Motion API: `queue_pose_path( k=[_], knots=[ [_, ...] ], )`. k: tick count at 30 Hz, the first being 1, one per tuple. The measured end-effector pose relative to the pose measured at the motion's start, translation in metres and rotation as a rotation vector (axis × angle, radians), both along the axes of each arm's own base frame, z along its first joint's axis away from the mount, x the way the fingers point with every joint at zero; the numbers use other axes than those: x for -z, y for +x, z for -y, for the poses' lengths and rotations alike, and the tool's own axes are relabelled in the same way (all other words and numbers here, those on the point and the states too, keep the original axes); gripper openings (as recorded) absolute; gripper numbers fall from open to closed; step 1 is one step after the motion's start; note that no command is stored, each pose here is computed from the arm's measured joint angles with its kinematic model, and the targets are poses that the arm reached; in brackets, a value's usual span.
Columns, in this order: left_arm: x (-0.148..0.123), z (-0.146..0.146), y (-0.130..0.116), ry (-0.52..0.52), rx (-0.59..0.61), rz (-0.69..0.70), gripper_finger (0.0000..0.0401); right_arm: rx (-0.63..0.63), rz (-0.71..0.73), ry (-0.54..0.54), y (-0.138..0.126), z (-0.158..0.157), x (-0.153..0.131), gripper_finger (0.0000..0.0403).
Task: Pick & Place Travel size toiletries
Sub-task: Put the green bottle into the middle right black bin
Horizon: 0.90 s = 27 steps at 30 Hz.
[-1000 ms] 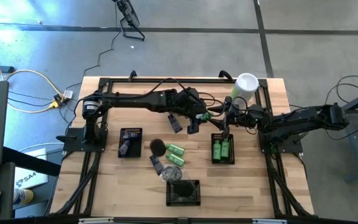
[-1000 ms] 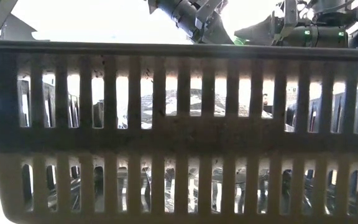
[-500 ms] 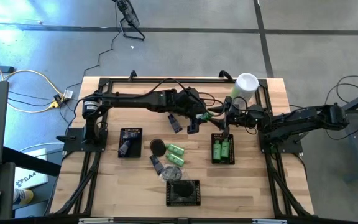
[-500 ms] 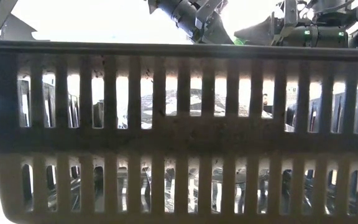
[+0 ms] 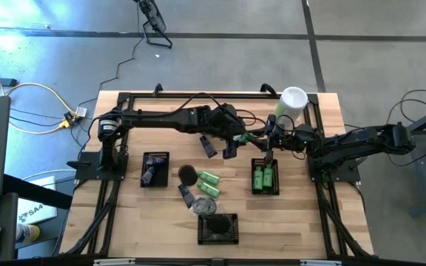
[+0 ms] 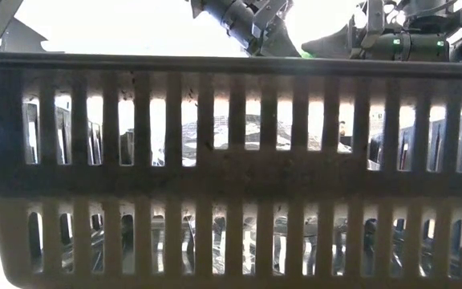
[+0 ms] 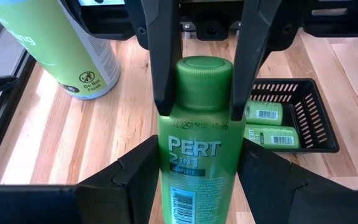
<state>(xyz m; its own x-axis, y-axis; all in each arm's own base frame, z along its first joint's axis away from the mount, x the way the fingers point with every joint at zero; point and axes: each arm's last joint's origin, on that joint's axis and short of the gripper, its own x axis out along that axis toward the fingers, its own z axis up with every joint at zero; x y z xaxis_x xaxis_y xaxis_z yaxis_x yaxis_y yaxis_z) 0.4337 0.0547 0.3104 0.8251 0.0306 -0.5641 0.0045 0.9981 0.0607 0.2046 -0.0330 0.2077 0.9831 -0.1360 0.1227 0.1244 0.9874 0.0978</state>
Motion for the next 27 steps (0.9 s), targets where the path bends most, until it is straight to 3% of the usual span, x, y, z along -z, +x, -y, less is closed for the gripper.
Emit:
queue_pose_path(
  k=[27],
  knots=[
    [-0.0006,-0.0005,0.0006,0.009,-0.011,0.010,0.0194,-0.007,0.000,-0.002,0.0000,-0.0001,-0.0001,0.0096]
  ],
)
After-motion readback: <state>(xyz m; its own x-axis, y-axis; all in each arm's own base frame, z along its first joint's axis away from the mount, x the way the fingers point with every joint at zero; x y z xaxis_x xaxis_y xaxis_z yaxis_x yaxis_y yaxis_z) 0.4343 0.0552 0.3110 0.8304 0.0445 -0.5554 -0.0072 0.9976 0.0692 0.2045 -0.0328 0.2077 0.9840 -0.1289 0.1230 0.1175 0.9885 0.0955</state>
